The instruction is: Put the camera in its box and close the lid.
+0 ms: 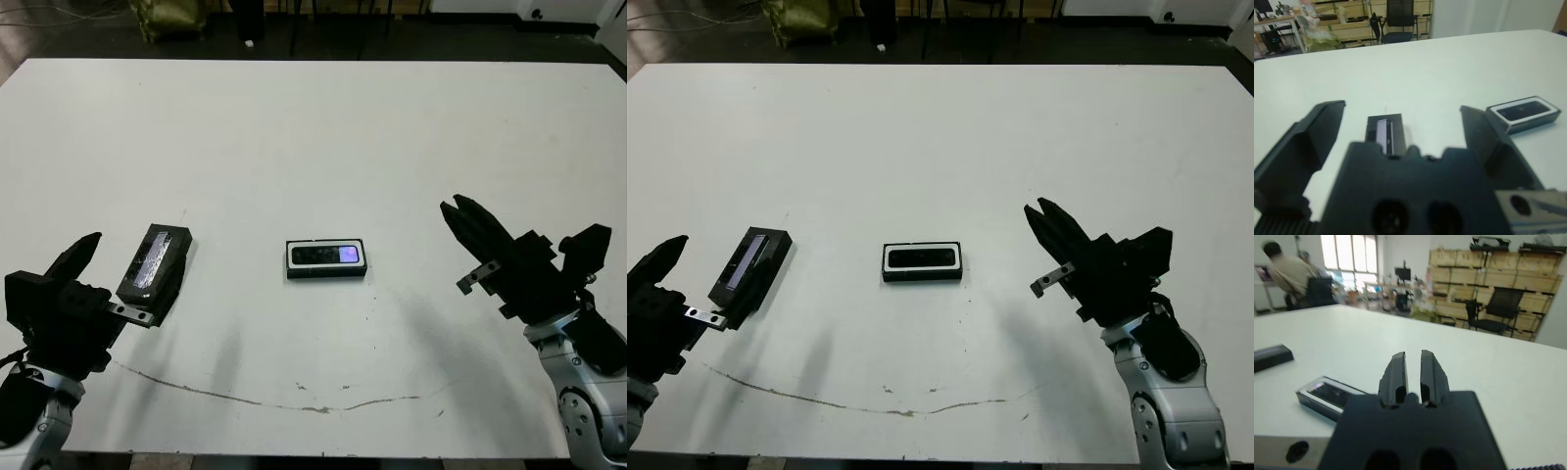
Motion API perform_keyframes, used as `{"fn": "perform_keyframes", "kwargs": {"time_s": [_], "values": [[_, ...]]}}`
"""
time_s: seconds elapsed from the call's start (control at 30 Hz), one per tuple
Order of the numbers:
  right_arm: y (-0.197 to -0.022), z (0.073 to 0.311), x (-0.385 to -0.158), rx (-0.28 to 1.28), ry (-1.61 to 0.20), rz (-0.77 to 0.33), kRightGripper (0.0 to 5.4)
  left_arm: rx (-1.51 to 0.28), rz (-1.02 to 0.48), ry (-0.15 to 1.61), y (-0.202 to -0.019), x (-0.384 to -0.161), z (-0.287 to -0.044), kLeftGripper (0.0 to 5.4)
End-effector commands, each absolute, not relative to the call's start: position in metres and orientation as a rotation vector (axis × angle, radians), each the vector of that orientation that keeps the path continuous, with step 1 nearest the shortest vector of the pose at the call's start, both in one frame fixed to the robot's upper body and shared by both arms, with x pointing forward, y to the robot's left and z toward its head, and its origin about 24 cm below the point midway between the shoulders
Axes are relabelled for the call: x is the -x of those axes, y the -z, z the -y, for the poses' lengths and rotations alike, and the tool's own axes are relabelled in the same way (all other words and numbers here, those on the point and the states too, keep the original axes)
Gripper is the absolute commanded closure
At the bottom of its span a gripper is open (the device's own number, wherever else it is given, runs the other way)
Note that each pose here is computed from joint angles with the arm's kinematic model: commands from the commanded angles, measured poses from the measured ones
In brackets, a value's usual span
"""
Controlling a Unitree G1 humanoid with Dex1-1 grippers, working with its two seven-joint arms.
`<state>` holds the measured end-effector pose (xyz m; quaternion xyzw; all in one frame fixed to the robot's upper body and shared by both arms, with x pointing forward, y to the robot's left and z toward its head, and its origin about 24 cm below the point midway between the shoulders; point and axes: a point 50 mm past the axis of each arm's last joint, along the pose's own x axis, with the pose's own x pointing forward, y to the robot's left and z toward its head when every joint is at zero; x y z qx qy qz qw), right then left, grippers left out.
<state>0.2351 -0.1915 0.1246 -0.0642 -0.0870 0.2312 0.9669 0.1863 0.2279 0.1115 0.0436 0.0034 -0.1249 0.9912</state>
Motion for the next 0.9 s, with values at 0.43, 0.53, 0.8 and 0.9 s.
{"fn": "perform_keyframes", "kwargs": {"time_s": [0.43, 0.53, 0.8, 0.9], "values": [[-0.1184, 0.1931, -0.2328, 0.123, -0.459, 0.122, 5.40, 0.030, -0.096, 0.330, -0.1020, -0.1878, -0.2306, 0.01], [-0.1168, 0.1949, -0.2340, 0.119, -0.463, 0.117, 5.40, -0.002, -0.086, 0.319, -0.1029, -0.1880, -0.2307, 0.01], [-0.1197, 0.1941, -0.2337, 0.091, -0.497, 0.148, 5.40, 0.004, -0.080, 0.257, -0.1022, -0.1887, -0.2303, 0.01], [-0.1211, 0.1938, -0.2330, 0.099, -0.492, 0.149, 5.40, 0.006, -0.084, 0.247, -0.1025, -0.1888, -0.2304, 0.01]]}}
